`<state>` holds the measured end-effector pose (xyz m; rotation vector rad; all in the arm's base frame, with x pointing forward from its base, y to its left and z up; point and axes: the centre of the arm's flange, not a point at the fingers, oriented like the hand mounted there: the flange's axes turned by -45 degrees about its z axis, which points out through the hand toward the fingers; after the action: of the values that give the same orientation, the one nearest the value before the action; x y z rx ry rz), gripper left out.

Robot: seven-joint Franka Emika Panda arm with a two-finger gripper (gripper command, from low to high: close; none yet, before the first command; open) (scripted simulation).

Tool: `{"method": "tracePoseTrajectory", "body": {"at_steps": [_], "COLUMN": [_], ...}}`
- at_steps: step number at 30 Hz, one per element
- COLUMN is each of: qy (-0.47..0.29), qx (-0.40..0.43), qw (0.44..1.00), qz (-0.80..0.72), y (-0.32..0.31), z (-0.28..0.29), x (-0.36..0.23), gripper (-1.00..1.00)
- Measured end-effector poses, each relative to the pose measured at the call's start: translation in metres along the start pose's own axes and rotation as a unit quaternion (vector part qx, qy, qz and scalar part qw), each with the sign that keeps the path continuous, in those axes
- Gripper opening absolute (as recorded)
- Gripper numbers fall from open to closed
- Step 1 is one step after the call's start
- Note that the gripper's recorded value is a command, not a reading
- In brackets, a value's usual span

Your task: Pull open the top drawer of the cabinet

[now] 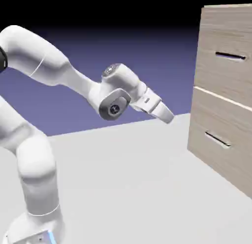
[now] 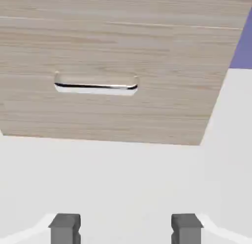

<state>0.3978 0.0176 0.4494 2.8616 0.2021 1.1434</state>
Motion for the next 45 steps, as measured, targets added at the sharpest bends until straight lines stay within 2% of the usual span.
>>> {"method": "tracePoseTrajectory", "body": {"at_steps": [8,14,20,26,33,39,45], "qy": [-0.112,-0.159,-0.158,-0.106,0.005,0.119,0.222], "qx": [0.016,0.061,0.114,0.159,0.174,0.141,0.061], "qw": [0.954,0.872,0.774,0.678,0.593,0.557,0.558], "qz": [-0.278,-0.459,-0.602,-0.710,-0.786,-0.810,-0.797], "y": [-0.088,-0.156,-0.219,-0.279,-0.335,-0.357,-0.340], "z": [0.083,0.132,0.163,0.172,0.161,0.138,0.112], "x": [-0.012,-0.040,-0.067,-0.080,-0.060,-0.007,0.075], "gripper": [0.00,0.00,0.00,0.00,0.00,0.00,0.00]}}
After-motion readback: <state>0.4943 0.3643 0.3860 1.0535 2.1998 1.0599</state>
